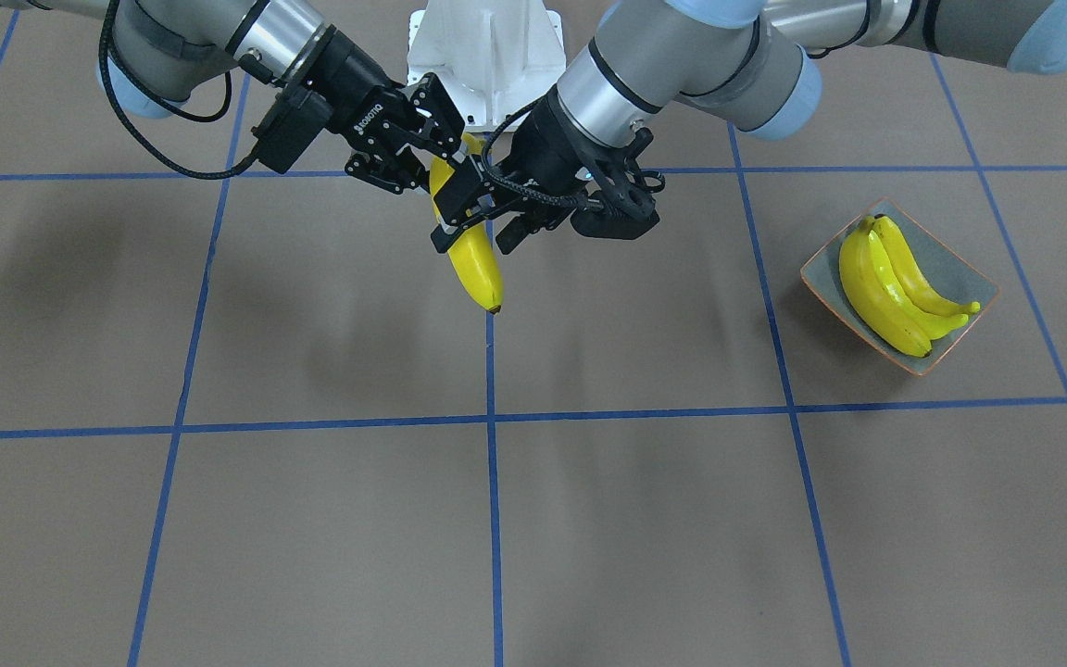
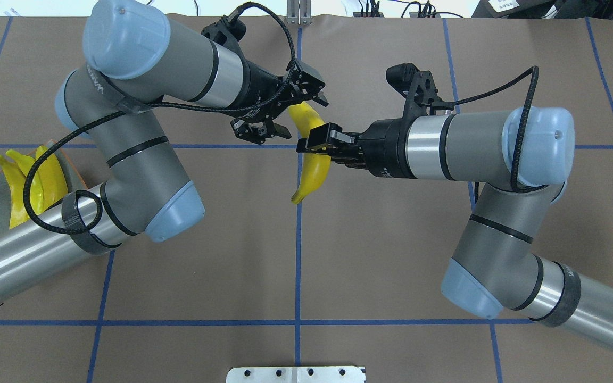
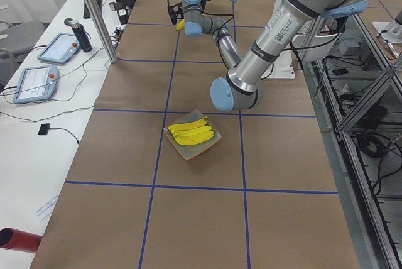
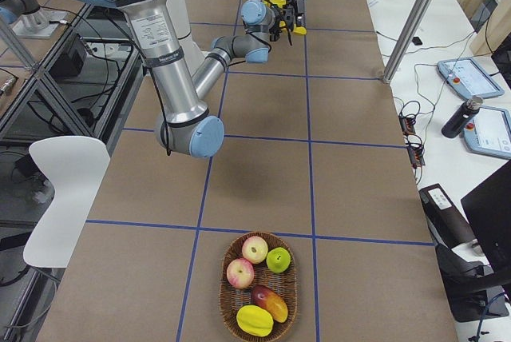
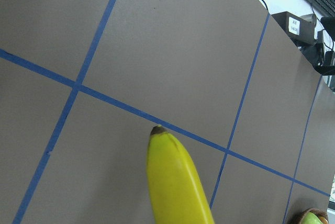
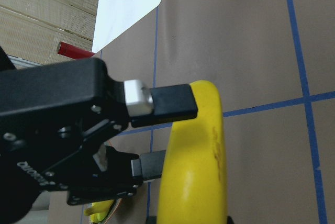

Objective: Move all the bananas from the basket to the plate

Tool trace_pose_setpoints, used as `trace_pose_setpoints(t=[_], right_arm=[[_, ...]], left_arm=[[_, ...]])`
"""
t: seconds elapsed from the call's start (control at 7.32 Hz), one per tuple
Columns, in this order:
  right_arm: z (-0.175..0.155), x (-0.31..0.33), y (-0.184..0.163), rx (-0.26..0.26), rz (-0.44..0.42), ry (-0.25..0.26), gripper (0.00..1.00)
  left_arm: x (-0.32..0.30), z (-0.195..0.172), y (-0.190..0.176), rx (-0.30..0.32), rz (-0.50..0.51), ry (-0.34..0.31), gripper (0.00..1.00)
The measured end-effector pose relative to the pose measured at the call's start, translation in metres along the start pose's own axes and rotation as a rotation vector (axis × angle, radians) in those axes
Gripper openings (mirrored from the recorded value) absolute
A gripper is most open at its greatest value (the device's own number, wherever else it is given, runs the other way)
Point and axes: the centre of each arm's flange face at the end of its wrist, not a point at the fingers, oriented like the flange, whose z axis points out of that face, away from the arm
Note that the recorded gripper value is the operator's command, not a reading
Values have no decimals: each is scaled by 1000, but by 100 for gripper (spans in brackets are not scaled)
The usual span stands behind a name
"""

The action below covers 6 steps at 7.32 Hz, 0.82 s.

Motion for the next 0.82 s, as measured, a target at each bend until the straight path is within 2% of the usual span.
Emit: trace_pose_setpoints(t=[0.14,0.27,0.41,0.55,0.68,0.82], right_arm=[[0,-1,2,-2,-20,-1,0],[1,-1,3,-3,-36,-2,0],[1,-1,4,-3,-47,-3,0],[1,-1,4,-3,-59,-4,34],[0,0,5,-3,-73,-14,99],[-3,6,6,-1,-92,-37,100]], left_arm=[[0,1,2,-5,-7,5,65],[0,2,5,-10,-9,7,46],[0,3,7,-14,-10,8,0],[0,4,8,-16,-11,9,0],[0,4,9,-18,-10,11,0],[0,3,10,-24,-7,16,0]])
